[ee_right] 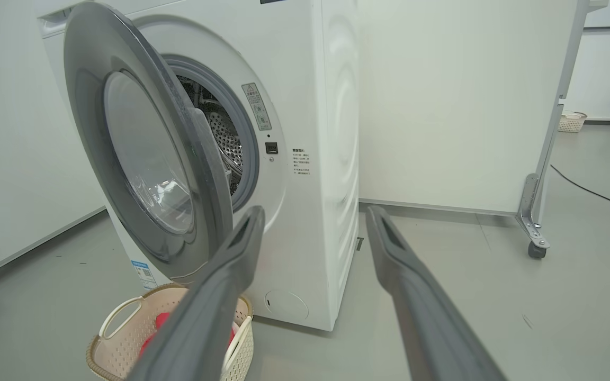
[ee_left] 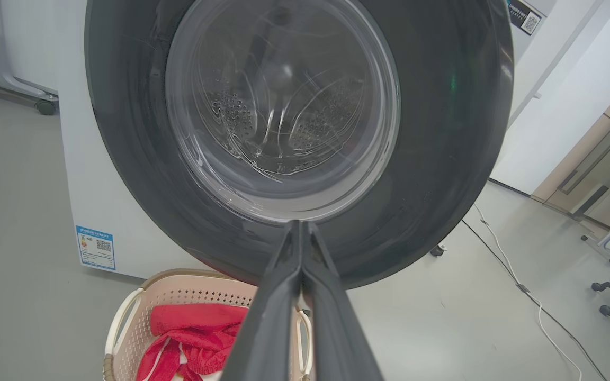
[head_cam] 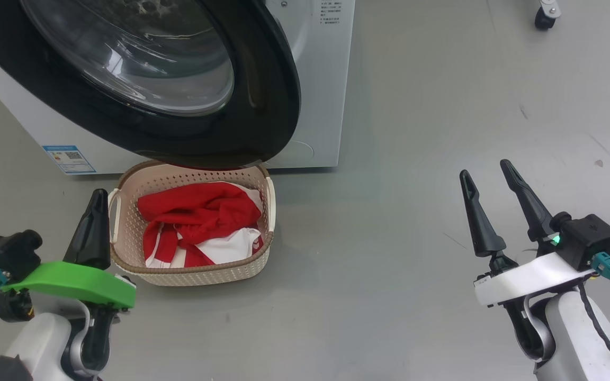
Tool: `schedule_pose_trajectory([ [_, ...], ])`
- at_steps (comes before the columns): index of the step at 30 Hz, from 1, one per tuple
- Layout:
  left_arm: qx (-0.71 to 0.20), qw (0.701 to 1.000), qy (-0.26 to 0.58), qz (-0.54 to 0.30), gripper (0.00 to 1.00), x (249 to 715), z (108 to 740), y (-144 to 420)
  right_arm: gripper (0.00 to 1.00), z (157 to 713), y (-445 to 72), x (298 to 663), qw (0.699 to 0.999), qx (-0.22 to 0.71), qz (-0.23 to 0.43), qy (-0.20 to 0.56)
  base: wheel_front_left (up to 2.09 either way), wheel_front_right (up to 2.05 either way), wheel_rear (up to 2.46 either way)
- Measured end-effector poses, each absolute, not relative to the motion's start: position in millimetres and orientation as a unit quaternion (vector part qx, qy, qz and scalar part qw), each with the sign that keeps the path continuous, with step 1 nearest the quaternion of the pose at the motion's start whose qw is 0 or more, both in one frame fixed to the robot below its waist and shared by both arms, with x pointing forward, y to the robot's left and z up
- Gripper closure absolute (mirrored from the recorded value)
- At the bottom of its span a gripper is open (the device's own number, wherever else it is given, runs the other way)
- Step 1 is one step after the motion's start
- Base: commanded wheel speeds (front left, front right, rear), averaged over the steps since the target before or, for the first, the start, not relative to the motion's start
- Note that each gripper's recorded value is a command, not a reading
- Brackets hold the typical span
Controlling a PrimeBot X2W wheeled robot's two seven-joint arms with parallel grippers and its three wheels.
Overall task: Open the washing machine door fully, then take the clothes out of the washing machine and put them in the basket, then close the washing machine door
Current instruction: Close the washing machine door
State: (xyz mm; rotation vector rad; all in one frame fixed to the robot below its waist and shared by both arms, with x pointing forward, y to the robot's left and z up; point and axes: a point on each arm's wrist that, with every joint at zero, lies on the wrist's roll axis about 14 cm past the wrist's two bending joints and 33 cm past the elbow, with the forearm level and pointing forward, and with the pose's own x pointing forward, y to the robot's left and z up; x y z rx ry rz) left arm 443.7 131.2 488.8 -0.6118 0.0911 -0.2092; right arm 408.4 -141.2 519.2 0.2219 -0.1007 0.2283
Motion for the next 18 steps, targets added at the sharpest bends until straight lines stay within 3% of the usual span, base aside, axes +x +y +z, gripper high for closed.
schedule_pose_trajectory([
  [18, -0.196, 0.978, -0.018, -0.064, 1.0, 421, 514, 153, 0.0, 528, -123, 404, 0.982, 0.111, 0.143, -0.061, 0.0, 0.0, 0.0],
])
